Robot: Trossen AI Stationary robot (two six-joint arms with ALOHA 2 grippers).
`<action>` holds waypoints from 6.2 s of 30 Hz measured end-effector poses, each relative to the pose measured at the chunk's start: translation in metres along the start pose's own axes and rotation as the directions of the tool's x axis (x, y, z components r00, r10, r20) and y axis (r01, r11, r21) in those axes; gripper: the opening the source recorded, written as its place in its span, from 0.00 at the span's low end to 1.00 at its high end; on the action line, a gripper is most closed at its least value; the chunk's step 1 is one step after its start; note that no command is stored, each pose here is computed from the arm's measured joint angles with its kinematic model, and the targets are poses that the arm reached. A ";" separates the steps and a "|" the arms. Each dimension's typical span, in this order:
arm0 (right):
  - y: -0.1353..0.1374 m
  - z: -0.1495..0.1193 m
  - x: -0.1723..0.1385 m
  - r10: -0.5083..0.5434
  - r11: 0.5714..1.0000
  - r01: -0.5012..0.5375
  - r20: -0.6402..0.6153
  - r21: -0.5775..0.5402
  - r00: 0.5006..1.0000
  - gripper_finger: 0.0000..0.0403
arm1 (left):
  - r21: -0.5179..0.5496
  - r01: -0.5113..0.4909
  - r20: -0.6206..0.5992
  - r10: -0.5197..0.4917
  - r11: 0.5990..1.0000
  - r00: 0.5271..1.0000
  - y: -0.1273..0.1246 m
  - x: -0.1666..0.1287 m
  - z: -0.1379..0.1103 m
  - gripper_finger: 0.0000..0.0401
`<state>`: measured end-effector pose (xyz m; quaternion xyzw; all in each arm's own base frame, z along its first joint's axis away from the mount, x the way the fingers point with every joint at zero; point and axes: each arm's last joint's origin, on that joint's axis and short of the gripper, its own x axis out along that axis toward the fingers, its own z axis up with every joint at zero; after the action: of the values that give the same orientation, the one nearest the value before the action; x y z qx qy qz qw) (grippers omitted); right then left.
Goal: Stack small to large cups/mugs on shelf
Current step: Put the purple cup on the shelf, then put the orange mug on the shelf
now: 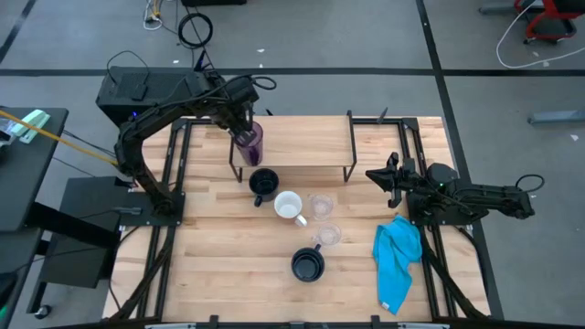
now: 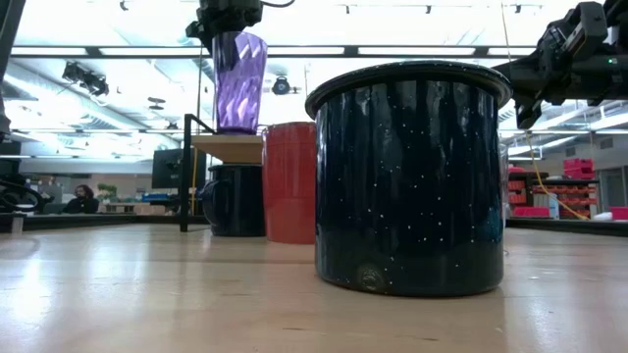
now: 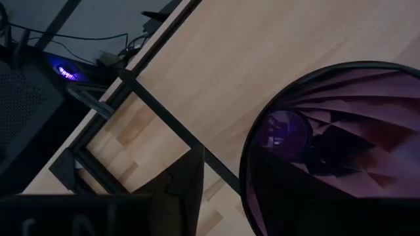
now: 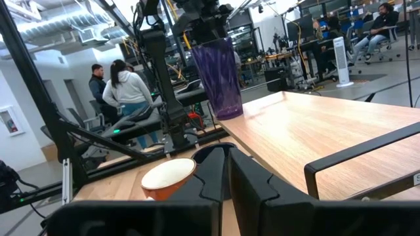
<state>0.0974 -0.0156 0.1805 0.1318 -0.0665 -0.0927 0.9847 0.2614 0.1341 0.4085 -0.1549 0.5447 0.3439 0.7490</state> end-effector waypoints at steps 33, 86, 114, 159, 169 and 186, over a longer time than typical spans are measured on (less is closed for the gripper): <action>0.000 0.000 0.000 0.000 1.000 0.000 0.000 -0.003 1.000 0.07 | 0.078 -0.071 0.018 0.070 0.994 0.997 0.002 0.000 0.000 0.41; 0.000 -0.004 0.000 0.016 1.000 -0.015 -0.050 0.021 0.999 0.07 | 0.606 0.070 0.068 -0.140 0.792 0.988 -0.207 0.031 -0.173 0.24; -0.001 -0.010 0.000 0.032 0.995 -0.021 -0.119 0.095 0.992 0.07 | 0.512 0.169 0.182 -0.299 0.842 0.937 -0.165 0.134 -0.240 0.10; 0.005 0.032 0.010 -0.020 1.000 0.019 -0.112 -0.014 0.994 0.07 | 0.712 0.136 0.212 -0.395 0.689 0.894 -0.217 0.064 -0.157 0.07; 0.014 0.033 0.024 0.097 0.990 -0.085 -0.098 0.114 0.990 0.07 | 0.738 0.120 0.222 -0.407 0.664 0.886 -0.190 0.060 -0.165 0.01; 0.035 0.044 0.085 0.136 0.989 -0.122 -0.208 0.081 0.969 0.07 | 0.611 0.227 0.388 -0.537 0.759 0.749 -0.129 0.084 -0.206 0.04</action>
<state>0.1788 -0.0103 0.2415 0.1694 0.0277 -0.0114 0.9851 0.2176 -0.0539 0.2390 0.0474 0.3364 0.0420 0.9396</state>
